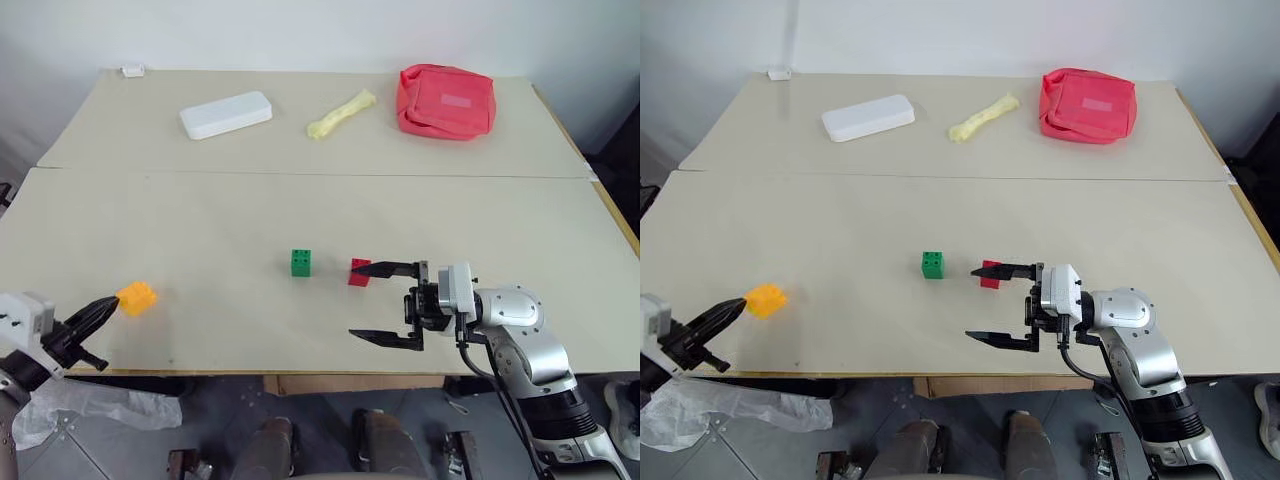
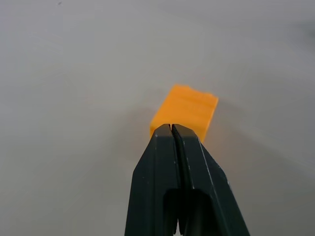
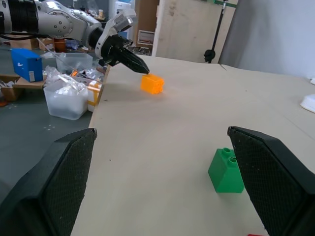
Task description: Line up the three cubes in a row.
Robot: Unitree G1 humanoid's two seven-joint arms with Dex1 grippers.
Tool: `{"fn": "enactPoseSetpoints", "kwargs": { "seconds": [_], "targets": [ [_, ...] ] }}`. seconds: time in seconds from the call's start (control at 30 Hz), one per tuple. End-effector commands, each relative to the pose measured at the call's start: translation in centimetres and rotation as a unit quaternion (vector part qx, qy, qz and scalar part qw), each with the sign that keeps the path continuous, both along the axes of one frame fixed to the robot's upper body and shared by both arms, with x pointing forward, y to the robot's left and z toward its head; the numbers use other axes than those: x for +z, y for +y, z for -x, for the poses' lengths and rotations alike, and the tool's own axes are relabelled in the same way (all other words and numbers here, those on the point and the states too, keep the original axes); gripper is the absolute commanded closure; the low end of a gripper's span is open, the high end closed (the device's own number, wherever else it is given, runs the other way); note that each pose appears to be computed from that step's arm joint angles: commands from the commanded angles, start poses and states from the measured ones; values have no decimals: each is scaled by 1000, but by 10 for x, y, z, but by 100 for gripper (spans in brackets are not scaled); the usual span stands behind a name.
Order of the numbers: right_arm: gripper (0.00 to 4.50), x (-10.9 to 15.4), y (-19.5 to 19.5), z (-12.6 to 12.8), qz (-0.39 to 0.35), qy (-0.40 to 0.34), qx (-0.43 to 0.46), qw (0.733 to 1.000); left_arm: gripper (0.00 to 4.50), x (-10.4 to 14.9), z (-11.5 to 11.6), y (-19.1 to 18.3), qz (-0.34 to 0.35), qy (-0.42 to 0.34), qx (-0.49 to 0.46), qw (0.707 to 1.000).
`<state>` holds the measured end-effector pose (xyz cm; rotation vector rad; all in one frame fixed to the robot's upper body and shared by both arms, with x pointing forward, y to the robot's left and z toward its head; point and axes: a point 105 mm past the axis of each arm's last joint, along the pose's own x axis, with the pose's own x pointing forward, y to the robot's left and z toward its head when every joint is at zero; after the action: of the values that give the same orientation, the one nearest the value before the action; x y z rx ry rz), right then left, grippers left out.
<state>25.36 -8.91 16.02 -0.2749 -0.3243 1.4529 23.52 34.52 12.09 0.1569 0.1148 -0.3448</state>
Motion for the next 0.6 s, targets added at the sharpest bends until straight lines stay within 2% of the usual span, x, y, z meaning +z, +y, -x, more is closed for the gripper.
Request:
{"fn": "enactPoseSetpoints", "kwargs": {
  "seconds": [0.03,0.27,0.43,0.6],
  "targets": [
    [0,8,-1,3,-7,-20,-1,1000,447,9,-6,-1,-10,-8,-2,1000],
    [0,8,-3,2,-5,-20,-14,1000,447,8,-4,-1,3,2,-6,1000],
    [0,8,-1,2,-6,-19,-13,1000,447,-13,-2,0,-3,34,-4,999],
    [0,8,1,1,-7,-21,-11,1000,447,-22,-7,1,2,44,-1,999]
  ]
}}
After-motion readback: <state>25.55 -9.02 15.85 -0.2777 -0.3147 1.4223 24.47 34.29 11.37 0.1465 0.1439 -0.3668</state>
